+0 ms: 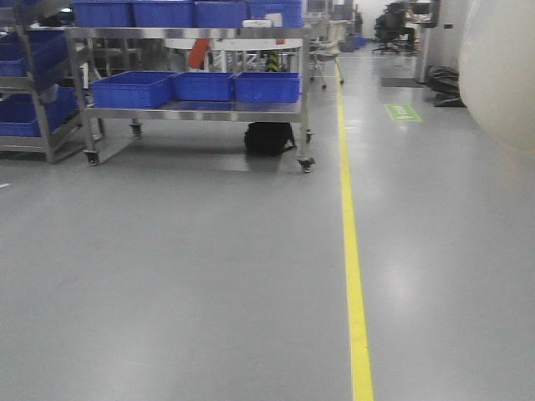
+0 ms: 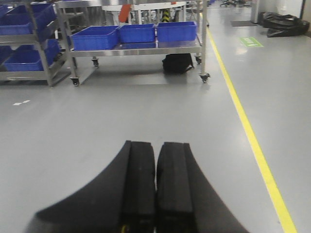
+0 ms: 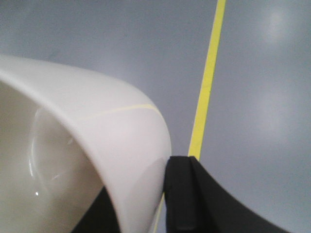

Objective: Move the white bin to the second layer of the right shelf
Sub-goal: 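Drive along the yellow floor line past the crate racks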

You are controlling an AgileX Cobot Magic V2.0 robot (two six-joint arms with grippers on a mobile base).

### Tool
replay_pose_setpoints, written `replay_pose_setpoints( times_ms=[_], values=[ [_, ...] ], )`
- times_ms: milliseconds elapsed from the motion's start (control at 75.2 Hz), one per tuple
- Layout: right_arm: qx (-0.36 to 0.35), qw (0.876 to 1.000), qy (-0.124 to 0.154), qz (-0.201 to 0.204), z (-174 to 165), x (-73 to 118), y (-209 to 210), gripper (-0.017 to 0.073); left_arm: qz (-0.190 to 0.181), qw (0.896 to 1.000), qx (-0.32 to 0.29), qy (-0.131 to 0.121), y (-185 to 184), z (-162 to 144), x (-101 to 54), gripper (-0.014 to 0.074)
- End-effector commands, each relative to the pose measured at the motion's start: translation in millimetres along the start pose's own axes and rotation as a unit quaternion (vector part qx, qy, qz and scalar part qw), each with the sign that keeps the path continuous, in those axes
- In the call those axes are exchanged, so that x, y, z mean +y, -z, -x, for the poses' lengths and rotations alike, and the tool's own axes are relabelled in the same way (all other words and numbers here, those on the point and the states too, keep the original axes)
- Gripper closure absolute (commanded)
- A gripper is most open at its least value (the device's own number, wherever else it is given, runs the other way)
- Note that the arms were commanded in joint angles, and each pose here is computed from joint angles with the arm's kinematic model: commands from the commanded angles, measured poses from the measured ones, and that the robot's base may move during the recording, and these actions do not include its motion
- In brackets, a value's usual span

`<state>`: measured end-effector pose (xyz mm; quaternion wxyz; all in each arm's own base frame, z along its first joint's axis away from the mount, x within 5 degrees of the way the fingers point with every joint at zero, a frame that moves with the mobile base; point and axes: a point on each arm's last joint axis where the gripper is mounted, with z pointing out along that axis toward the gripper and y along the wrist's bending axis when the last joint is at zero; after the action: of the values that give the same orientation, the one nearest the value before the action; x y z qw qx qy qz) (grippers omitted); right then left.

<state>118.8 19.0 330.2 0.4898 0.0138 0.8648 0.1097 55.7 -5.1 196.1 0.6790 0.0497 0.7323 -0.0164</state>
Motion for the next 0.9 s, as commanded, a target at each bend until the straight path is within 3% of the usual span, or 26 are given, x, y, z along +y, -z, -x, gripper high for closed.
replay_pose_setpoints(
  times_ms=[0,892],
  values=[
    [-0.060,0.998,-0.004,0.006,15.8,2.5,6.8,0.0503,-0.002,0.999,-0.032,0.002,-1.0,-3.7,-0.5,0.0509],
    [-0.060,0.998,-0.004,0.006,15.8,2.5,6.8,0.0503,-0.002,0.999,-0.032,0.002,-1.0,-3.7,-0.5,0.0509]
  ],
)
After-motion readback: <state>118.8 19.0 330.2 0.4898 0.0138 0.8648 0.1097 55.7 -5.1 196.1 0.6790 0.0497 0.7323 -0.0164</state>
